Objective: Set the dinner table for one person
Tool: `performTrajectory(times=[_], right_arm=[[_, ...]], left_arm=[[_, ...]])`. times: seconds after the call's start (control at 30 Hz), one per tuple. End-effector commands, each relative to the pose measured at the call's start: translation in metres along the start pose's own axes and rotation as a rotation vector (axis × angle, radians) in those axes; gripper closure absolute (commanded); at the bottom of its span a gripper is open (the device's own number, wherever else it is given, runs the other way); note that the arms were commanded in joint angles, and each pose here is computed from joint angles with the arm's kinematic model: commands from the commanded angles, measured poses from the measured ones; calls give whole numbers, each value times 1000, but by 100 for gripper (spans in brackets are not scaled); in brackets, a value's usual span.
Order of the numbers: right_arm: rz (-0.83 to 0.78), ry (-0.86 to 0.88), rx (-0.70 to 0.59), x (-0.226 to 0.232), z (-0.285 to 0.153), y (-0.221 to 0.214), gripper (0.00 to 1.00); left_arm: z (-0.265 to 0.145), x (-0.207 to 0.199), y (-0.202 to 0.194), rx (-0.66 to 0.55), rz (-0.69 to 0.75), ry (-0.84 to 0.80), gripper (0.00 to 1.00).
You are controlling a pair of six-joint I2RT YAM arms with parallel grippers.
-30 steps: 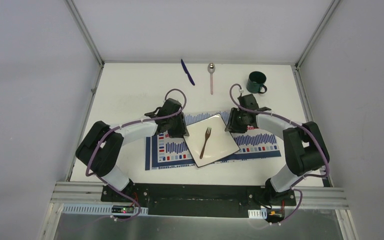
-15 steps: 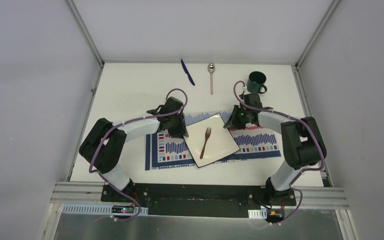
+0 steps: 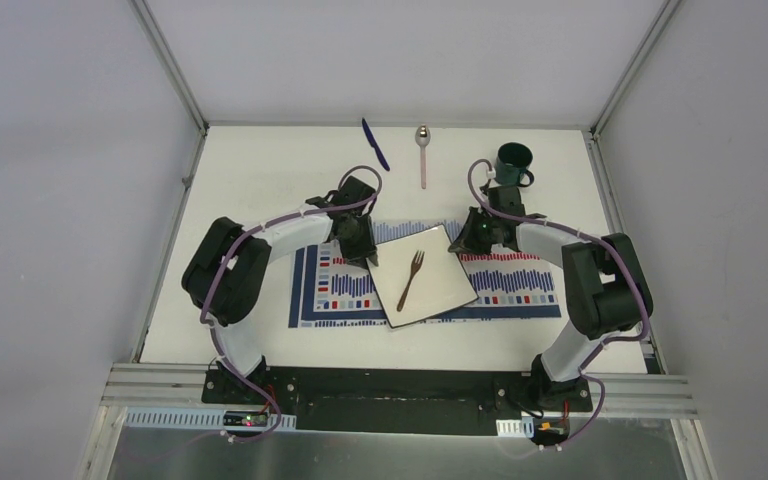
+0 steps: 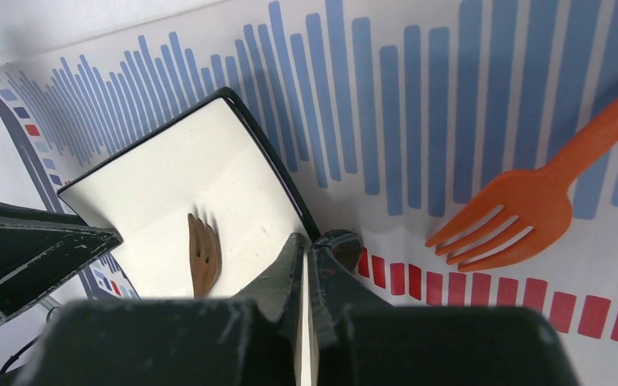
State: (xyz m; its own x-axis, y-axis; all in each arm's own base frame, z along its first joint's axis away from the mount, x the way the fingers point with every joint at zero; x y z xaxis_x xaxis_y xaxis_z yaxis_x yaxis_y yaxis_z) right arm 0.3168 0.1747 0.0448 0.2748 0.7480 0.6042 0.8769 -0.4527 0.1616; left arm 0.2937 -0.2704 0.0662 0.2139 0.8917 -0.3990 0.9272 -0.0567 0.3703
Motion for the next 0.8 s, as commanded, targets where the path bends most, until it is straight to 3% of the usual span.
performTrajectory(times=[0.0, 0.37, 0.4, 0.53, 0.67, 0.77], right_arm=[[6, -89, 22, -18, 13, -15, 100], [15, -32, 63, -7, 13, -20, 100], [17, -25, 76, -7, 14, -22, 98], [49, 17, 127, -9, 21, -33, 76], [96, 25, 142, -14, 23, -41, 67], [101, -20, 100, -18, 10, -40, 66]], left_arm=[[-3, -67, 65, -218, 90, -242, 73], [-16, -76, 74, -237, 107, -257, 74], [-17, -76, 73, -234, 110, -261, 74], [-20, -78, 64, -221, 112, -299, 67], [-24, -76, 50, -203, 95, -329, 68], [-28, -71, 41, -198, 88, -318, 68]])
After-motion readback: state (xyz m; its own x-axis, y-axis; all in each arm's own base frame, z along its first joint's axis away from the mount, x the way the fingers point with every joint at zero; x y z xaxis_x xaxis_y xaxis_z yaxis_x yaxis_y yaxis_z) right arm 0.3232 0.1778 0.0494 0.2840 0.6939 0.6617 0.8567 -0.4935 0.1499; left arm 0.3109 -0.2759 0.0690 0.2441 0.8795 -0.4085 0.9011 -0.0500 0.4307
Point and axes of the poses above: each gripper's point midway between its finger pads, its own z axis out along the fingers, its own x axis along the line the jaws close on, y = z × x, the point moved 2 cm from there along -z, back along the fingers, and after that the axes turned 14 degrees about z, right-handed, at the moved point
